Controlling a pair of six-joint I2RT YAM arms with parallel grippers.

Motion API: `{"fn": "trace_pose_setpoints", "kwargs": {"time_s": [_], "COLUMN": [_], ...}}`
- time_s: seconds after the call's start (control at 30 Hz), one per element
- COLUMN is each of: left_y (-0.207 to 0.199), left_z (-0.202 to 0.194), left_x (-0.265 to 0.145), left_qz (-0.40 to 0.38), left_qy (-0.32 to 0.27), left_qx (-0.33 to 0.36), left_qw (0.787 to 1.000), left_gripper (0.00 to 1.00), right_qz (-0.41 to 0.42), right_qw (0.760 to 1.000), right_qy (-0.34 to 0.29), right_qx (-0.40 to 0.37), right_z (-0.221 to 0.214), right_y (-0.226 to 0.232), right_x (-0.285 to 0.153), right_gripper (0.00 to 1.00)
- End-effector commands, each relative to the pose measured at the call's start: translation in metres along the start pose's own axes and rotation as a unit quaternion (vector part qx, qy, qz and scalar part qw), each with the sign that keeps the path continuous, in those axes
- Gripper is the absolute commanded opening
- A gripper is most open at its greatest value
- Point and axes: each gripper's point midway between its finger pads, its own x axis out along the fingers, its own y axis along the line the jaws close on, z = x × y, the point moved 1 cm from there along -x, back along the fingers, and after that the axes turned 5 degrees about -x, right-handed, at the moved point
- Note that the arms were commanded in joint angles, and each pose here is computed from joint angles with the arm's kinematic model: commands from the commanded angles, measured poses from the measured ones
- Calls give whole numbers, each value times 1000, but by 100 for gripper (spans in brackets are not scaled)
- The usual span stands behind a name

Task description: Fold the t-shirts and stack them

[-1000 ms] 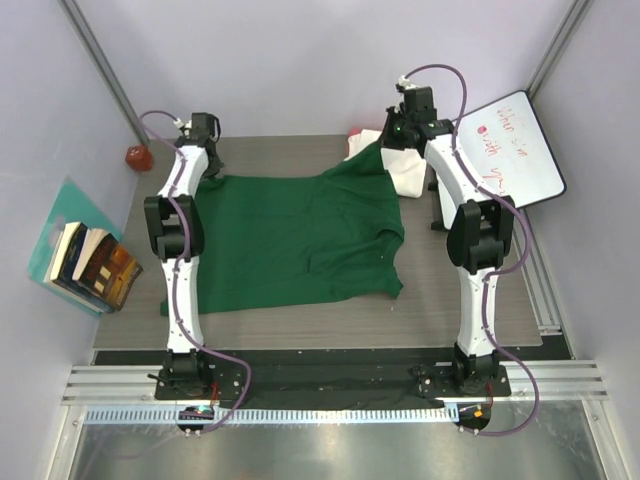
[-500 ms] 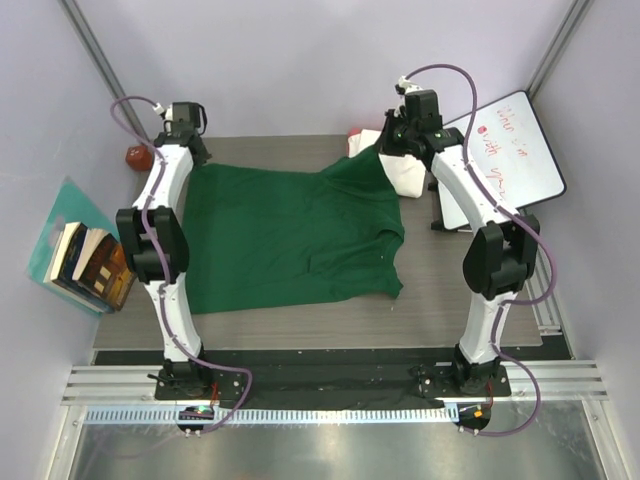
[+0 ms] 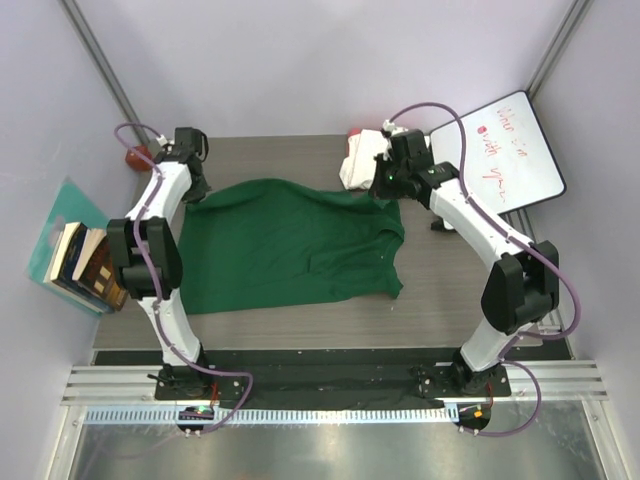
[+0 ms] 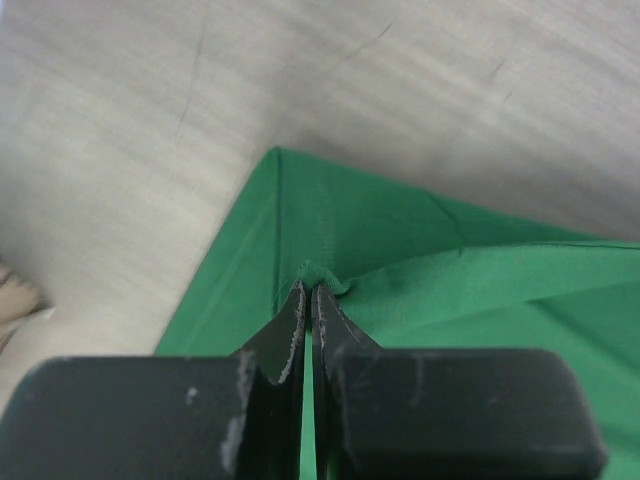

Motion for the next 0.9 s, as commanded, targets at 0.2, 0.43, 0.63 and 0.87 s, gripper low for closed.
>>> {"fn": "trace_pose_setpoints", "kwargs": {"time_s": [0.2,0.43,0.63,0.87], "left_y": [46,43,53,69], "left_z": [1,-22,-40,-40], "left_x": [-41,-23,-26,-38], "left_qz": [68,86,86,105], "left_qy": [-49,22,27,5], "left_qx": [-11,10,19,30], "left_qw": [996,996,996,994], "left_gripper": [0,0,0,0], "right_qz": [-25,-25,-30,-17], "right_qw": [999,998,999,999], "right_qy": [19,40,21,-17], "right_qx": [19,31,32,40], "right_z": [-53,-70,-62,-42], "right_y": [-15,-16,-17,-11], "right_x": [-23,-21,-36,-60], "right_gripper": [1,1,1,1]}}
